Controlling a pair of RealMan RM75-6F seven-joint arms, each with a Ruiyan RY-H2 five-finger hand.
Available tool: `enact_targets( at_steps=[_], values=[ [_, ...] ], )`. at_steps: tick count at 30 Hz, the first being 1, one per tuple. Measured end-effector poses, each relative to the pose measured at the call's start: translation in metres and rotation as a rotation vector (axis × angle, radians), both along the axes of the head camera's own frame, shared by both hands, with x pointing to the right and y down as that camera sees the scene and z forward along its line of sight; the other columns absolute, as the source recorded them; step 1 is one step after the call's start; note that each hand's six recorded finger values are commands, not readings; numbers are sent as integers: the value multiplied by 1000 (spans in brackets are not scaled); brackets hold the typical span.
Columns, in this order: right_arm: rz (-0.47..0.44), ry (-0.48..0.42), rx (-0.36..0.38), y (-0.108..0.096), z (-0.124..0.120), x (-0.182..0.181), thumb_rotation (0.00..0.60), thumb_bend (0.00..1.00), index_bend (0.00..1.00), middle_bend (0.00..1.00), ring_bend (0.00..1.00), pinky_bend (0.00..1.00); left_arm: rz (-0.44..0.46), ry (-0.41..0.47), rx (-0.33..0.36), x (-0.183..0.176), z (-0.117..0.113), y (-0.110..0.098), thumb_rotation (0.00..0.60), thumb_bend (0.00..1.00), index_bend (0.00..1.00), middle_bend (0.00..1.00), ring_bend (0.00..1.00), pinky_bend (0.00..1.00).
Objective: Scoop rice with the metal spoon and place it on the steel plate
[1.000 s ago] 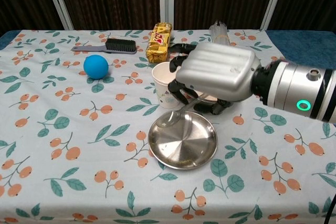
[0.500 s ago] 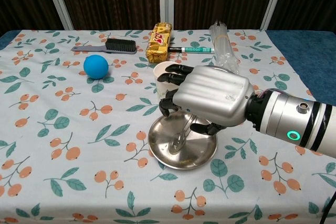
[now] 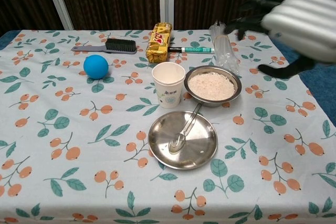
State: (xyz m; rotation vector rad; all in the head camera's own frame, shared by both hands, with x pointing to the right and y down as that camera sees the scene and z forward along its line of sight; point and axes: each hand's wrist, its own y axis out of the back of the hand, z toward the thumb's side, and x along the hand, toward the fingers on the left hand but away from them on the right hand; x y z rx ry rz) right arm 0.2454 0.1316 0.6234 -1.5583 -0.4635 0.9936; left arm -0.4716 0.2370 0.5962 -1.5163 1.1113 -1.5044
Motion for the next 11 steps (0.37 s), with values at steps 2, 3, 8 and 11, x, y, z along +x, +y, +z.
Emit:
enact_targets(
  at_steps=[2,3,8,11],
  values=[
    [110,25,-11,1,-12,39,600,270,26,159,7,0,6,-2,5,2,0,-2,600,31,76,44,25,31],
    [156,34,-16,3,-17,55,600,270,7,141,1,0,10,-2,8,3,-1,-3,600,30,76,44,25,31],
    [380,24,-48,26,-42,126,600,271,0,107,0,0,19,-6,18,8,-3,-7,600,31,76,44,25,31],
    [492,-8,-43,43,-56,154,600,271,0,106,0,0,24,-10,18,12,-4,-9,600,31,76,44,25,31]
  ],
)
